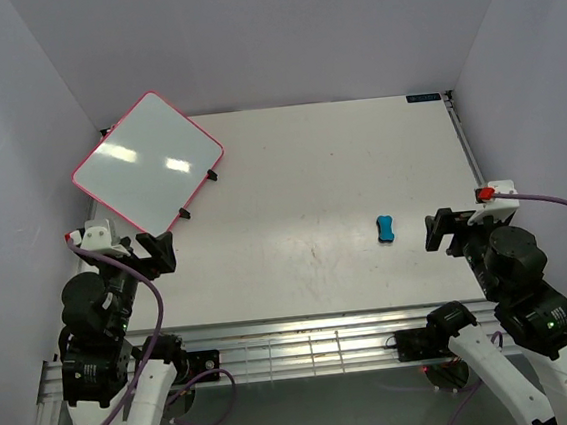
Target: Erase the whiteboard
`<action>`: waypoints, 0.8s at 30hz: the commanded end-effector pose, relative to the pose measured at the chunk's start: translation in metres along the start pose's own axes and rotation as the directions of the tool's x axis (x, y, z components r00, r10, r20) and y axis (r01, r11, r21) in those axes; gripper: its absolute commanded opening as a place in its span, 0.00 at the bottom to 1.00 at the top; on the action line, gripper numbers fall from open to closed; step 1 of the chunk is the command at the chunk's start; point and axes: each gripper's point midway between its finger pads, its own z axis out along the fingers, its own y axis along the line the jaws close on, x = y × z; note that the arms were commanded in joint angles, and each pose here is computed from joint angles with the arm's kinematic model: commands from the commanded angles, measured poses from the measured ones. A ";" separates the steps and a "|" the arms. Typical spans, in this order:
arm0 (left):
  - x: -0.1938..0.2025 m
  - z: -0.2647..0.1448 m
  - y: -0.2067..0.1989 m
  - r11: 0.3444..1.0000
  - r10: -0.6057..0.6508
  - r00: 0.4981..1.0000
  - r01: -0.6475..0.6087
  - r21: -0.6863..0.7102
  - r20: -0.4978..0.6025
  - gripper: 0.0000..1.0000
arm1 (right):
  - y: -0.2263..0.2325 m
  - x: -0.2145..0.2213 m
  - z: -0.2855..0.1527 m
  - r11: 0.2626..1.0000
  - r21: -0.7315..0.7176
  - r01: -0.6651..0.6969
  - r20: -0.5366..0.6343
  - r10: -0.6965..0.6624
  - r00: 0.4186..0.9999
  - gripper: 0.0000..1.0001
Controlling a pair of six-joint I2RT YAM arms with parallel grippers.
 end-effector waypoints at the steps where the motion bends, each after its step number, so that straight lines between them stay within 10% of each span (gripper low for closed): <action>1: 0.001 0.001 0.000 1.000 0.003 1.000 -0.003 -0.002 0.003 0.98 | -0.007 -0.016 -0.008 1.000 0.024 0.001 0.070 -0.002 0.998 0.90; 24: 0.003 0.004 -0.004 1.000 0.008 1.000 -0.008 0.023 -0.006 0.98 | 0.000 -0.010 -0.004 1.000 -0.008 -0.016 0.068 0.017 0.998 0.90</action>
